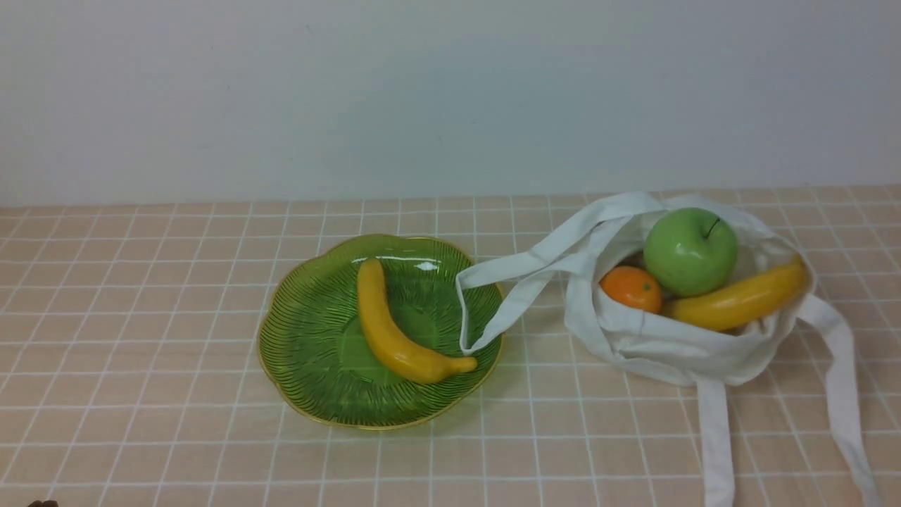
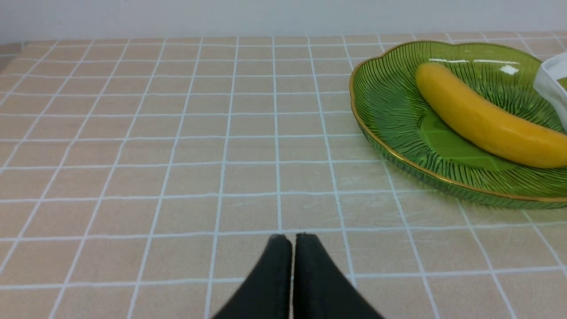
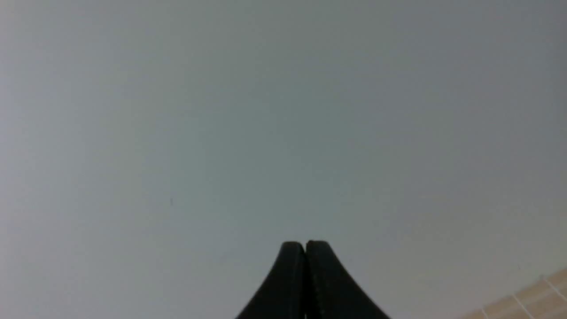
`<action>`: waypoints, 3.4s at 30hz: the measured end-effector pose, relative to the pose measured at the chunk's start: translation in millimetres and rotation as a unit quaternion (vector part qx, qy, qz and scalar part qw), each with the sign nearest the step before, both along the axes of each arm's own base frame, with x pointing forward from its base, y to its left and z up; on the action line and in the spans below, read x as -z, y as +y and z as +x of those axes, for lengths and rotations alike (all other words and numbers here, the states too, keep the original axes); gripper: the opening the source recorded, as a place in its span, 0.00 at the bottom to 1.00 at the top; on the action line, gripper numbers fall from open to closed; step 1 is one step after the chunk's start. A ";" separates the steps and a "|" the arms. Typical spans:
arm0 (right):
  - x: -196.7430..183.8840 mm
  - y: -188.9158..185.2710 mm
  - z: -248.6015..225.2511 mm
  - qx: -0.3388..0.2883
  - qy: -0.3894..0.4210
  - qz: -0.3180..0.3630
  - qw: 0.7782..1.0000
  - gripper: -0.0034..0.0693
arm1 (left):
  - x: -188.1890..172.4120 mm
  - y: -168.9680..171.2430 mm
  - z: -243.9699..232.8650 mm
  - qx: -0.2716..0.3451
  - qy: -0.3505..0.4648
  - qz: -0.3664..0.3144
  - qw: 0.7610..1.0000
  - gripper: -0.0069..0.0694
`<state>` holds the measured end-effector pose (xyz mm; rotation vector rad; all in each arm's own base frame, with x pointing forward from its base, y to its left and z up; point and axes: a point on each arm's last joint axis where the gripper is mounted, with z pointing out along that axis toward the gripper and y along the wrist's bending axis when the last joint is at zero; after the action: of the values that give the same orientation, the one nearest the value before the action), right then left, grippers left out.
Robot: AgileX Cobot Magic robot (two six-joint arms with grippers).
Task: Take the fruit out of the bag on the brown coffee tablecloth and place them on the plate.
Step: 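Reach into the cloth bag and grasp a fruit inside it with the right gripper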
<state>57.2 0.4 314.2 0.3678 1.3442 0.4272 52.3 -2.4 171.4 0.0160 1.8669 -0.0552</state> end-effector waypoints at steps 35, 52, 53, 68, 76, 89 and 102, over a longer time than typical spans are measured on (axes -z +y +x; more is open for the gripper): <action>71.0 57.2 279.2 -0.212 0.448 -0.187 0.848 1.00 | 0.0 0.0 0.0 0.000 0.000 0.000 1.000 0.08; 100.5 57.6 295.7 -0.191 0.466 -0.146 0.851 0.90 | 0.0 0.0 0.0 0.000 0.000 0.000 1.000 0.08; 100.3 57.8 295.8 -0.190 0.466 -0.140 0.852 0.75 | 0.0 0.0 0.0 0.000 0.000 0.000 1.000 0.08; 47.5 57.9 274.7 -0.199 0.412 -0.146 0.877 0.04 | 0.0 0.0 0.0 0.000 0.000 0.000 1.000 0.08; 43.9 57.9 271.4 -0.206 0.410 -0.163 0.873 0.07 | 0.0 0.0 0.0 0.000 0.000 0.000 1.000 0.08; 82.5 57.0 295.1 -0.178 0.434 -0.126 0.874 0.88 | 0.0 0.0 0.0 0.000 0.000 0.000 1.000 0.08; 114.4 62.9 337.4 -0.183 0.459 -0.118 0.861 0.97 | 0.0 0.0 0.0 0.000 0.000 0.000 1.000 0.08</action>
<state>394.6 63.3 199.8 0.0868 2.4026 0.4028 52.3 -2.4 171.4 0.0160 1.8669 -0.0552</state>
